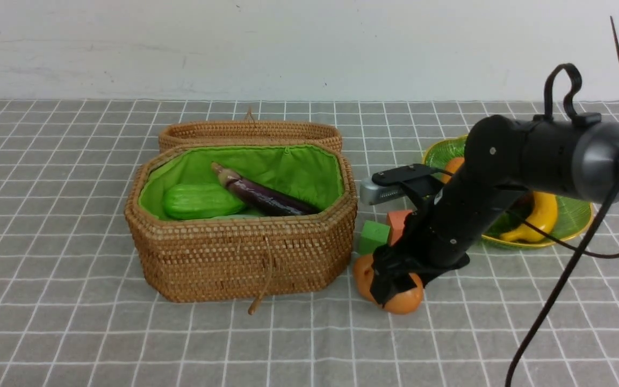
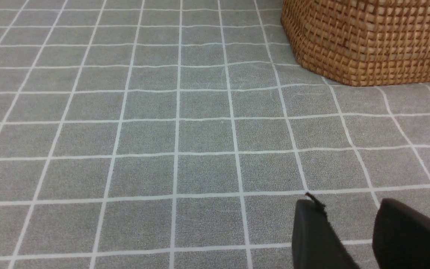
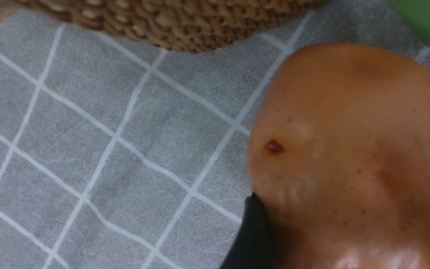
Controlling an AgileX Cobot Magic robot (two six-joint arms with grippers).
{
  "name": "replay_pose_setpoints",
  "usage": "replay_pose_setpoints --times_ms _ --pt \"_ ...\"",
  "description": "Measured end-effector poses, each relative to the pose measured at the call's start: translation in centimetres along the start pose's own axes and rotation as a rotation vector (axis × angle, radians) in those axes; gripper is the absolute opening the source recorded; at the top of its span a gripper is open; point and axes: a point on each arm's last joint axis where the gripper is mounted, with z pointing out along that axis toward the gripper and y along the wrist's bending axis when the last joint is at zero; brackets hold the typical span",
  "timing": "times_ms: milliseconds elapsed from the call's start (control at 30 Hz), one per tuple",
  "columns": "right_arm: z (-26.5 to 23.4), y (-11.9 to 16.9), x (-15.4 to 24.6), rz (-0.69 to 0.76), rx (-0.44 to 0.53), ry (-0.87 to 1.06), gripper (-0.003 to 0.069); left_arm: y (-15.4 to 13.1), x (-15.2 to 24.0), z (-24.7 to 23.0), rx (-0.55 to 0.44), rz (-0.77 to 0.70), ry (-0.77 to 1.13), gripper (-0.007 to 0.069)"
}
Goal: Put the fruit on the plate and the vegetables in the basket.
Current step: Use the right arm to grab a potato and put it into the left basket
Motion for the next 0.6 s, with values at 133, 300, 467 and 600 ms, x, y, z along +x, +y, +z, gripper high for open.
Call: replay_pose_setpoints --times_ms 133,300,467,600 --pt "-0.6 0.3 0.2 -0.004 -0.011 0.017 0.0579 0.0 0.0 0.0 0.000 0.000 0.000 0.0238" --pt "-3.5 0.6 0.1 -0.012 -0.011 -0.023 0.0579 0.0 0.0 0.0 0.000 0.000 0.000 0.0238" --pt "-7.2 1.4 0.1 -0.033 -0.002 -0.106 0.0579 0.0 0.0 0.0 0.000 0.000 0.000 0.0238" --pt "-11.4 2.9 -0.3 -0.059 -0.023 -0.215 0.0579 0.0 0.0 0.0 0.000 0.000 0.000 0.0238"
